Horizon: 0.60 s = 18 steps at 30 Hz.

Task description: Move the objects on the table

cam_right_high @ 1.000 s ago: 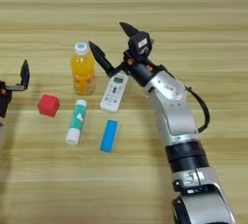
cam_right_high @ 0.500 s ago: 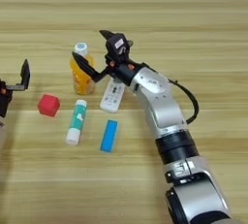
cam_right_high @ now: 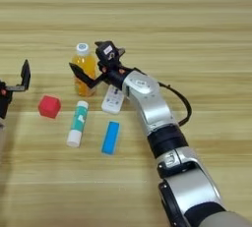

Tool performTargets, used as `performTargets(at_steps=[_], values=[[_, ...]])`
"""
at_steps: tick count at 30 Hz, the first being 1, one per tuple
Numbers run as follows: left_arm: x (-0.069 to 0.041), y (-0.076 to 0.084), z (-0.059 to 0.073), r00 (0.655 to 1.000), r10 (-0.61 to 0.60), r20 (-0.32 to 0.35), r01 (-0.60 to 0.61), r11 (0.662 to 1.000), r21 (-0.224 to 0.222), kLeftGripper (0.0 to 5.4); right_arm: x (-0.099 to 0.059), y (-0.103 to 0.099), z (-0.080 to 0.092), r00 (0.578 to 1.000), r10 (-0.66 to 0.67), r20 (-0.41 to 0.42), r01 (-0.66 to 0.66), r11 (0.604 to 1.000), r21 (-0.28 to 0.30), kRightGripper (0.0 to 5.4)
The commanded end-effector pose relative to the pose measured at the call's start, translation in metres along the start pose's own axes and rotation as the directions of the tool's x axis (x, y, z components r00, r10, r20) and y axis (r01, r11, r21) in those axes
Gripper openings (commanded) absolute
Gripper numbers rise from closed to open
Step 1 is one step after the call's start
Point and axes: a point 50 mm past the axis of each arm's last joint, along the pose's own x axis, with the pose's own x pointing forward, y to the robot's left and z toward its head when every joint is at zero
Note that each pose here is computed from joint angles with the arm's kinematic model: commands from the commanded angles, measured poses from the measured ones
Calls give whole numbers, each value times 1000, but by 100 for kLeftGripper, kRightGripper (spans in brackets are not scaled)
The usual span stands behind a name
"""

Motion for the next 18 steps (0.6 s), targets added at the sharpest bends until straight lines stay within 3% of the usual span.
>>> performTargets(at_steps=[1,6,18], values=[[0,-1,1,1000,-4,5,4,1000,4,540,9,0,0,1000,4,-15,-5,1000,-23,537],[0,-1,1,1000,-4,5,4,1000,4,540,12,1,-6,999,5,-33,-6,1000,-21,537],[0,-1,1,1000,-4,6,4,1000,3,540,14,1,-10,999,3,-37,-4,1000,-22,404]])
